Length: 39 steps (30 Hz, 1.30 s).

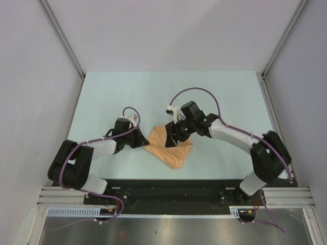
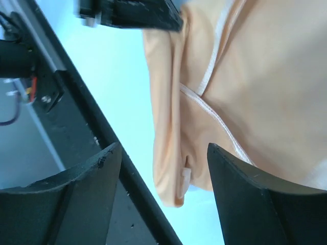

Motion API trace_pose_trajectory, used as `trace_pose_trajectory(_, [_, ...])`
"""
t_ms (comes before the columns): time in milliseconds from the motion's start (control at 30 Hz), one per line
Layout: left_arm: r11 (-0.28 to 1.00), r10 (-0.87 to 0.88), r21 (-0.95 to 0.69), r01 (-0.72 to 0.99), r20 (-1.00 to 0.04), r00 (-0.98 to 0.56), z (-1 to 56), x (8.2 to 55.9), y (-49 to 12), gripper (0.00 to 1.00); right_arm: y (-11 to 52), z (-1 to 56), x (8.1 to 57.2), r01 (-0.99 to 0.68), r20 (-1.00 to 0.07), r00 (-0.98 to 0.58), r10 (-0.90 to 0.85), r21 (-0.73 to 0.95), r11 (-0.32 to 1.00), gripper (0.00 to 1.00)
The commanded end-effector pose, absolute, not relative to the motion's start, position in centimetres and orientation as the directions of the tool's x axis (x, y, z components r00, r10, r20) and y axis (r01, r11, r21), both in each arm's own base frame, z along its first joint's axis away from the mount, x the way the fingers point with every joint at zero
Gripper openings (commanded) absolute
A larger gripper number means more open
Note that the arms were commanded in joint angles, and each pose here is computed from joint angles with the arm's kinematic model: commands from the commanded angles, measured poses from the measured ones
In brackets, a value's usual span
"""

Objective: Fold the napkin, place the utensils inside, and roll it up
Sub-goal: Roll the napkin with the utensil

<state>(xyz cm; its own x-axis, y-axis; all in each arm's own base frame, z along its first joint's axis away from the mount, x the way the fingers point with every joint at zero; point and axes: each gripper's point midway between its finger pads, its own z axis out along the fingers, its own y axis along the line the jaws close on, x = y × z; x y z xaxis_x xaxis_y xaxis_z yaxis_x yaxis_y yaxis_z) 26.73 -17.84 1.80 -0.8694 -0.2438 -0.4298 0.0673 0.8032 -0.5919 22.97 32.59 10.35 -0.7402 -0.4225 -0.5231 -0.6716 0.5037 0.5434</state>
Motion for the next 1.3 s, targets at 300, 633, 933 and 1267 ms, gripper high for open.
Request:
trace_pose_trajectory(300, [0.841,-0.203,-0.538,0.051,-0.403,-0.892,0.5,26.3,-17.1,0.00,33.6,9.9,16.3,-0.789,-0.706,-0.426,-0.566,-0.015,0.614,0.83])
trace_pose_trajectory(633, [0.842,-0.201,-0.536,0.055,-0.408,-0.891,0.7,26.2,-17.0,0.00,33.7,6.0,16.3,-0.798,-0.635,-0.410,-0.655,-0.099,0.595,0.81])
trace_pose_trajectory(933, [0.840,-0.203,-0.539,0.058,-0.411,-0.889,0.9,26.3,-17.1,0.00,32.7,2.9,15.2,-0.804,-0.569,-0.461,-0.681,-0.056,0.592,0.77])
trace_pose_trajectory(1267, [0.835,-0.204,-0.546,0.065,-0.418,-0.885,1.3,26.4,-17.3,0.00,31.2,-0.3,14.2,-0.775,-0.500,-0.574,-0.649,0.076,0.628,0.62])
